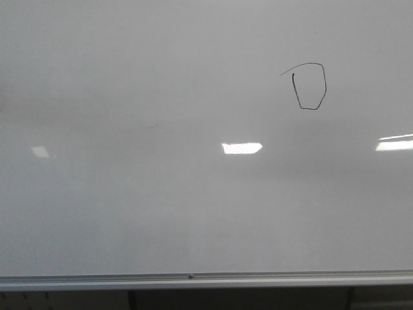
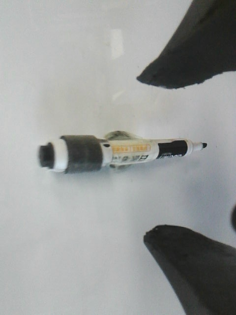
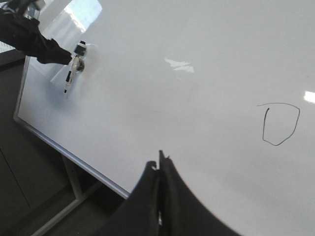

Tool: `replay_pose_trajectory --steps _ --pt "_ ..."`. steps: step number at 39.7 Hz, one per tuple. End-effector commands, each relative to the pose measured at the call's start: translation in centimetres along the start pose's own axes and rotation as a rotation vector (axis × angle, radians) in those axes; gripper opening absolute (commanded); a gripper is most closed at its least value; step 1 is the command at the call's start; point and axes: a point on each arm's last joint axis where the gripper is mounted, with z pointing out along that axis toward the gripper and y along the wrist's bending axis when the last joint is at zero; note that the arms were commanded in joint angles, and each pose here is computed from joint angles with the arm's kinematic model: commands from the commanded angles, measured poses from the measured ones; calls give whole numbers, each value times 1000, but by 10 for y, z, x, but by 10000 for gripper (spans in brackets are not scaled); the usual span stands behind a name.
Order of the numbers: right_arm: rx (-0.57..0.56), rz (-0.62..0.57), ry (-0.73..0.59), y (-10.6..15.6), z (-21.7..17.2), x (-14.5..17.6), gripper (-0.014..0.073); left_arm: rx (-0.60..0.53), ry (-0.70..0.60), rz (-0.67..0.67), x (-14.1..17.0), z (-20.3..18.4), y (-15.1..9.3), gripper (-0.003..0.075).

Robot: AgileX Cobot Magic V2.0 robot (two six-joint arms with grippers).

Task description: Write number 0 on whiteboard

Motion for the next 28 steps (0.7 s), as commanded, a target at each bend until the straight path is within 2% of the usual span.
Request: replay_pose_trajectory --steps 1,7,13,24,28 --pt "33 15 -65 -3 -1 -12 -69 -29 -176 -9 -25 -46 2 558" --pt "33 15 -65 -3 -1 -12 -69 -37 -296 -21 -21 -94 -1 552" --pt "33 15 -65 -3 -1 -12 -69 -21 -382 -72 4 -130 -8 498" --pt "33 15 -65 -3 -1 -12 -69 -26 -480 -69 65 -166 -21 285" --pt "33 15 -65 -3 -1 -12 -69 -26 -508 -65 82 -174 -24 185"
